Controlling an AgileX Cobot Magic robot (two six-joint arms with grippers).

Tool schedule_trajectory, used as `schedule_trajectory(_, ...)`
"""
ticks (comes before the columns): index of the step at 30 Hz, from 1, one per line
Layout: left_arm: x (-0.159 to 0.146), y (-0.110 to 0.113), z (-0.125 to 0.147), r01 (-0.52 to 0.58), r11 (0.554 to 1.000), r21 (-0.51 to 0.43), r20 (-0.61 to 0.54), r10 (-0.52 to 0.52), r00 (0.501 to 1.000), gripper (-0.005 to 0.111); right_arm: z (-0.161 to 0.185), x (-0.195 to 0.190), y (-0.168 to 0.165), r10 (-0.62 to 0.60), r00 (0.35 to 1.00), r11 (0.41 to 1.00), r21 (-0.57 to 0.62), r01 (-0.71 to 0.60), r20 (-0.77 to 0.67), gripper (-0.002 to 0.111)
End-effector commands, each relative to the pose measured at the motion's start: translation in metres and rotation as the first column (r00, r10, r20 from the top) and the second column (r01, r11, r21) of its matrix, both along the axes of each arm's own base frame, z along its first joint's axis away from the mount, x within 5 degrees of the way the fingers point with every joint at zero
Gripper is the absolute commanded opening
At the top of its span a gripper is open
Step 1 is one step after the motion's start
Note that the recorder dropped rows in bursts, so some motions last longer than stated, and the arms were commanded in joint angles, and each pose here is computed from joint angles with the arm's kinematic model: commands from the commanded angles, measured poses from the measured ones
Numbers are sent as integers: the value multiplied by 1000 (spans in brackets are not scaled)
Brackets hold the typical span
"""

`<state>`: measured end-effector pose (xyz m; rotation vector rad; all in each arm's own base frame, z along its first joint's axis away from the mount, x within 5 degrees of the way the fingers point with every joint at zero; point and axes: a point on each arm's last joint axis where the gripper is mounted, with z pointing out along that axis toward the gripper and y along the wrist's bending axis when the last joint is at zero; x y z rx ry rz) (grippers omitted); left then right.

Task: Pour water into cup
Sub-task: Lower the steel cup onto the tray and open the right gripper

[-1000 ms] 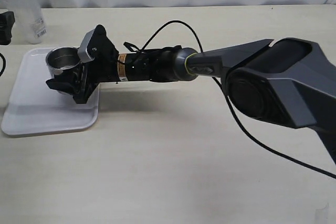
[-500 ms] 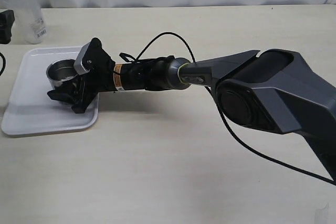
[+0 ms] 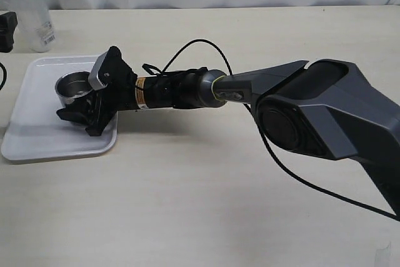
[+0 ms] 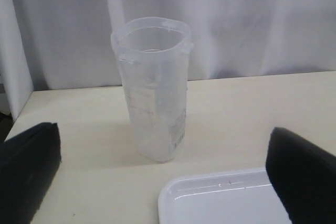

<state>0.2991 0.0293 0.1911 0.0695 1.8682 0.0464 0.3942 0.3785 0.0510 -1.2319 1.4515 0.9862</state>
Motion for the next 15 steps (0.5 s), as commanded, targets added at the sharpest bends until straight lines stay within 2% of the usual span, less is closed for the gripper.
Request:
schedule_trajectory(1,-1,1,3,-6,1000,0,19,6,1000,103,4,-1,1,19,1000,1000,23,-19,3,26)
schedule_trajectory(2,-1,1,3,-6,1000,0,19,6,1000,103,4,-1,1,19,1000,1000,23,-19,2,33)
schedule_trajectory(3,-1,1,3,-6,1000,0,19,6,1000,103,6,0,1,16,1000,999,28,-16,-7,46)
schedule_trajectory(4,-1,1,3,-6,1000,0,19,6,1000,103,10,0,1,14,1000,999,31,-14,-6,65)
schedule_trajectory(6,-1,1,3,-6,1000,0,19,6,1000,103,13,2,2,2,1000,1000,30,-2,-1,89)
schedule_trajectory(7,-1,1,3,-6,1000,0,19,6,1000,103,14,3,1,-10,1000,1000,25,10,-8,91)
schedule_trajectory(15,-1,1,2,-7,1000,0,13,7,1000,103,26,2,2,9,1000,1000,26,-9,16,90)
